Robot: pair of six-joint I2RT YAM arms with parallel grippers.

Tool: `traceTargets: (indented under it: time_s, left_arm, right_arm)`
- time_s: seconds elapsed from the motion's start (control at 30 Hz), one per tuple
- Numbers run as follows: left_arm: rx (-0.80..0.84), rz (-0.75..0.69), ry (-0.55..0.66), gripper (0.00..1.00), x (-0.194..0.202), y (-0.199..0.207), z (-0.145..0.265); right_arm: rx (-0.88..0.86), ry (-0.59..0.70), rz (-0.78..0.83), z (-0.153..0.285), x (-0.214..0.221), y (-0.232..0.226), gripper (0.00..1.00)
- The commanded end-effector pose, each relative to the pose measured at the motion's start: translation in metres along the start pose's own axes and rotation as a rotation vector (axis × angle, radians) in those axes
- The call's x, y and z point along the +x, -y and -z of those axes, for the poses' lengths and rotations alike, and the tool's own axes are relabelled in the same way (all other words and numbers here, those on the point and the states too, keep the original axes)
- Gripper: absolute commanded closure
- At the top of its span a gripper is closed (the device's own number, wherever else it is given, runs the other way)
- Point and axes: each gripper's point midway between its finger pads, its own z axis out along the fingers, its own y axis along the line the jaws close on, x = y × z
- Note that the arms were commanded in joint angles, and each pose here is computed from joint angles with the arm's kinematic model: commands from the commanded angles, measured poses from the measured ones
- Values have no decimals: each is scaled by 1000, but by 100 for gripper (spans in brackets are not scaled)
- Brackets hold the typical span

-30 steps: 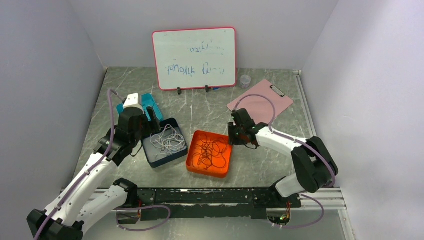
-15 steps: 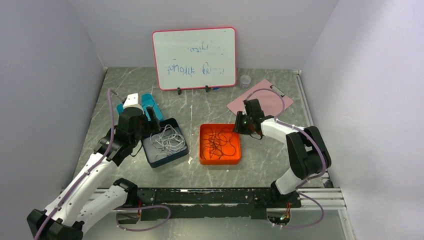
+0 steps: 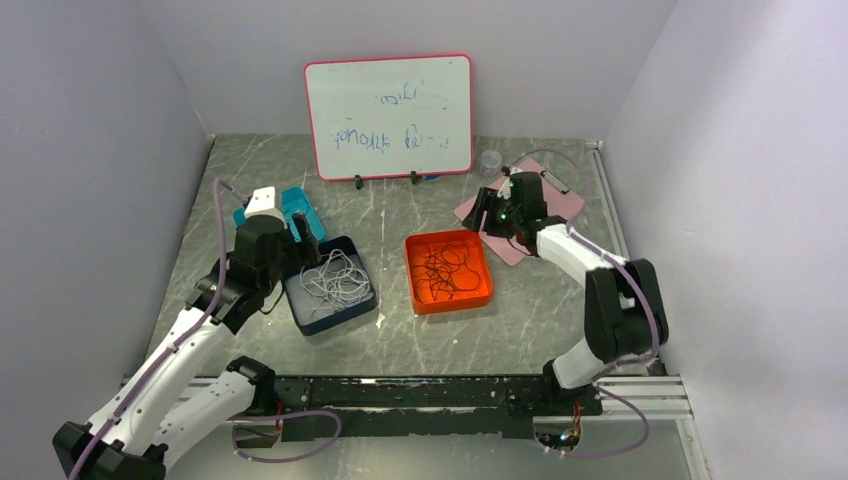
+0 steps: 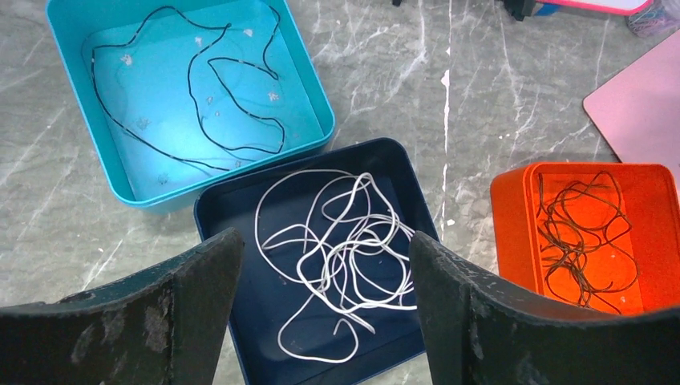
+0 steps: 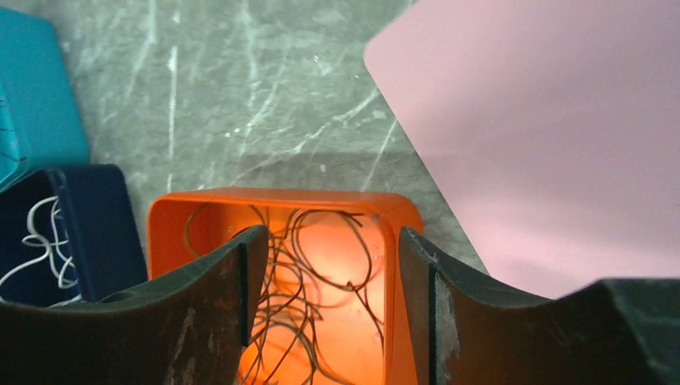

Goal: Untangle the cables

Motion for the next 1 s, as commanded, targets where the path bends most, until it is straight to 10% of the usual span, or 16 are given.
traceTargets:
  time_s: [0.0, 0.4, 0.97]
  left_arm:
    - [8, -2, 93, 19, -25, -1, 11]
    - [-1, -22, 319, 2, -66, -20, 49]
    - [-98, 60, 353, 0, -62, -43, 55]
  right_arm:
    - [11, 167, 125, 49, -38, -13, 34]
    - [118, 602, 186, 180, -81, -17, 1]
    - [237, 717, 109, 223, -51, 15, 0]
